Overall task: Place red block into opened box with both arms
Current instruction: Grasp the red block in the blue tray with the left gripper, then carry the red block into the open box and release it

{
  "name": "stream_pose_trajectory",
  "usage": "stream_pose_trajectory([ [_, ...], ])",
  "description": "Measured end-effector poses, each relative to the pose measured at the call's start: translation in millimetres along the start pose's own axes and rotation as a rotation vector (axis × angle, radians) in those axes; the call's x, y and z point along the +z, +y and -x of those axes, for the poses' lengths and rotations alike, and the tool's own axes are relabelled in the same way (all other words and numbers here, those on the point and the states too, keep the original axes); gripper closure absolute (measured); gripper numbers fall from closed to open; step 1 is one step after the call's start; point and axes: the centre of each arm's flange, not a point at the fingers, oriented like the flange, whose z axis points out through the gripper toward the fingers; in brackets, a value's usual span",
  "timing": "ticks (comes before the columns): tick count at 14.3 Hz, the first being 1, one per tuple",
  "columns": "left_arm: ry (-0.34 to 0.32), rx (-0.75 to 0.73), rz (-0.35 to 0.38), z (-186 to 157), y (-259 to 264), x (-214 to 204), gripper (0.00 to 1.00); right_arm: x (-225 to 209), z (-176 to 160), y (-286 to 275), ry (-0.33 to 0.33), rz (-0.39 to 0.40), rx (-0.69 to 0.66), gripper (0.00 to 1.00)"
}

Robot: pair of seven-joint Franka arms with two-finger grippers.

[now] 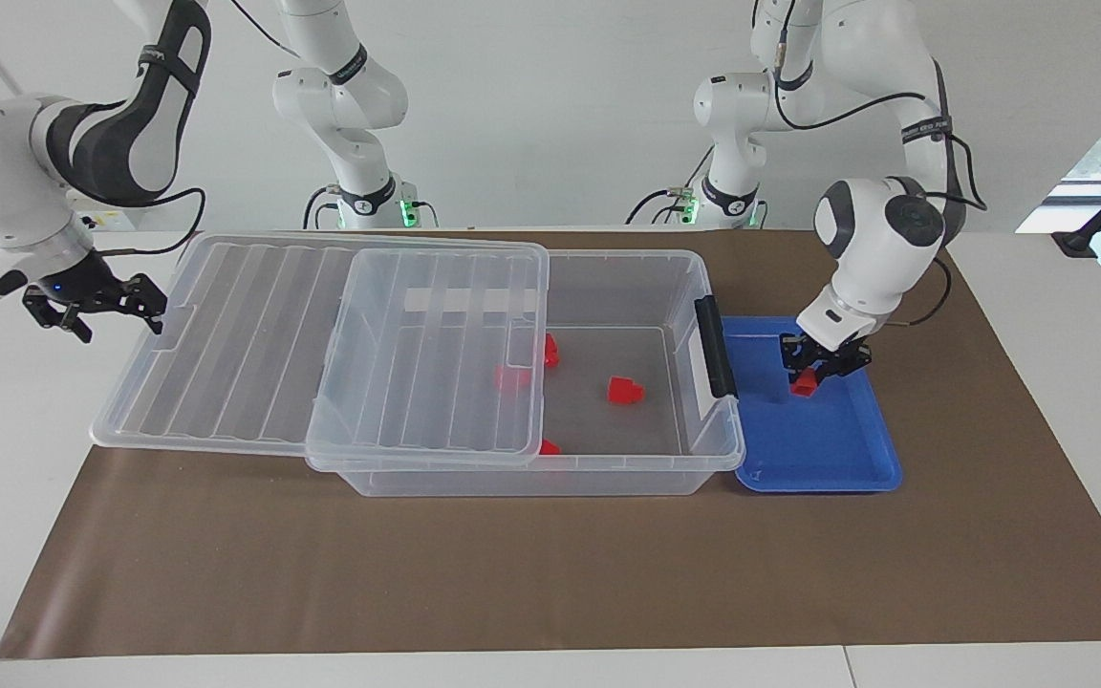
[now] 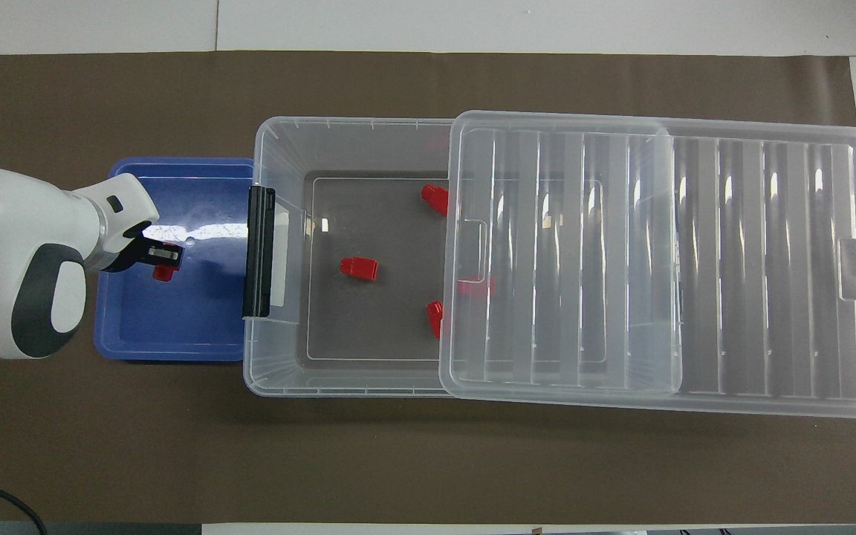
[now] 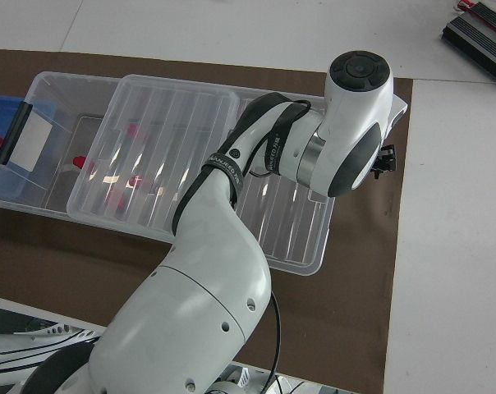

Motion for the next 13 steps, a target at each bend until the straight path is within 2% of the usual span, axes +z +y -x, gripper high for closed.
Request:
stream_pose_trajectory([
  [3,0.004,0.023,0.0,0,28,-88,0.66,-19,-14,-15,-0.01,-0.007,-0.018,0.0],
  [6,0.0,-0.02,0.001,-2,91,-129,0.66,-53,-32,-45,-0.05,-0.031,0.017,0.0],
  [10,0.029,-0.11,0.012,4,212,-128,0.66,-100,-54,-123,-0.116,-0.052,0.103,0.0],
  [13,0.047,-0.133,0.032,1,256,-95,0.66,-112,-63,-171,-0.127,-0.045,0.172,0.0],
])
